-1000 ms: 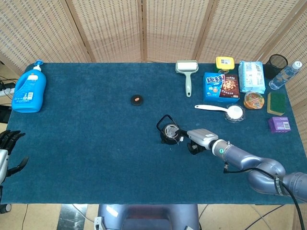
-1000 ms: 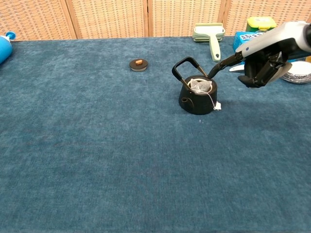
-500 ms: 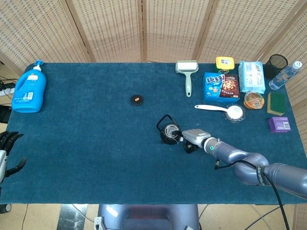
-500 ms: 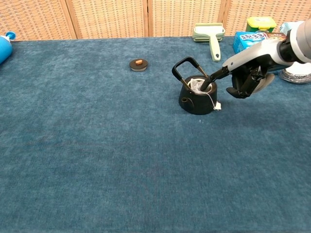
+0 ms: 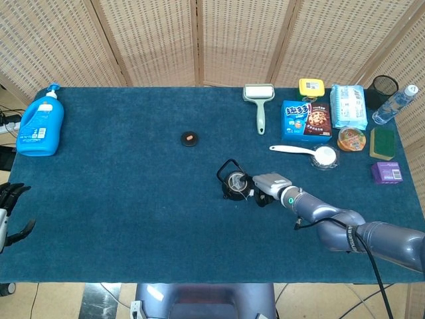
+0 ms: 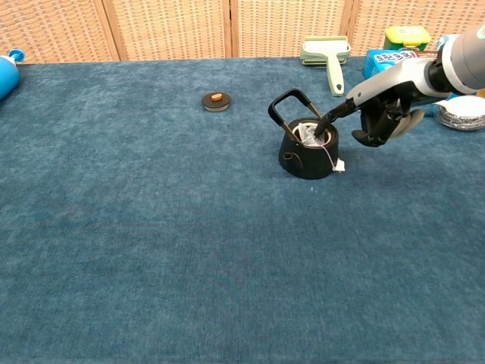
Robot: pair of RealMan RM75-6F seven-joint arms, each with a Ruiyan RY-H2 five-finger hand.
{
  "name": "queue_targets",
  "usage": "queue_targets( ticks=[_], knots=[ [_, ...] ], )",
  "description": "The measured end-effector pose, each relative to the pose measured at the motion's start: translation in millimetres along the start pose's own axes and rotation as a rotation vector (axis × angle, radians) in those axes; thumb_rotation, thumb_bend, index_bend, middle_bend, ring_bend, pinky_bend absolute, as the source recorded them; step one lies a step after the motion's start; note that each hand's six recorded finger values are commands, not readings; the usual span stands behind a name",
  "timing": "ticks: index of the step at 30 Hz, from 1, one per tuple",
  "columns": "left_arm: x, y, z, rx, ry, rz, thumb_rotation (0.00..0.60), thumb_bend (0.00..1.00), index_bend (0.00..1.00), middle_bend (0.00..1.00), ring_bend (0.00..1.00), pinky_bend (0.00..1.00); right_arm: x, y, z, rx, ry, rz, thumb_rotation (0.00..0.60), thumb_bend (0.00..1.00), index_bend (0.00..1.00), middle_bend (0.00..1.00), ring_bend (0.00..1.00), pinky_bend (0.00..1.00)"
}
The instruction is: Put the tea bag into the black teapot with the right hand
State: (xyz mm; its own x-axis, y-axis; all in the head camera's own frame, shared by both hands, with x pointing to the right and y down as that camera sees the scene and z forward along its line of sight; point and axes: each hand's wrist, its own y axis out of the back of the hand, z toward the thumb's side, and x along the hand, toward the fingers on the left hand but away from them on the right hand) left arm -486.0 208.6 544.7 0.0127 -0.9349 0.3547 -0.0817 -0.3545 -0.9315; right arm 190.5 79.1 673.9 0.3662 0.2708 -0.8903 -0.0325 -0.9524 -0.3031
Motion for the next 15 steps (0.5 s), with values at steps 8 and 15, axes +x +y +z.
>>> queue_targets(
  ticks=[8, 15],
  knots=[
    [1, -3, 2, -0.008, -0.010, -0.004, 0.600, 0.32, 0.19, 0.18, 0.11, 0.15, 8, -8, 8, 0.014, 0.011, 0.011, 0.600, 0.81, 0.02, 1.00, 1.00, 1.00],
    [0, 0, 0, -0.005, -0.005, 0.002, 0.600, 0.32, 0.19, 0.18, 0.11, 0.15, 16, 3, 18, 0.013, 0.033, -0.034, 0.600, 0.81, 0.02, 1.00, 1.00, 1.00]
  ],
)
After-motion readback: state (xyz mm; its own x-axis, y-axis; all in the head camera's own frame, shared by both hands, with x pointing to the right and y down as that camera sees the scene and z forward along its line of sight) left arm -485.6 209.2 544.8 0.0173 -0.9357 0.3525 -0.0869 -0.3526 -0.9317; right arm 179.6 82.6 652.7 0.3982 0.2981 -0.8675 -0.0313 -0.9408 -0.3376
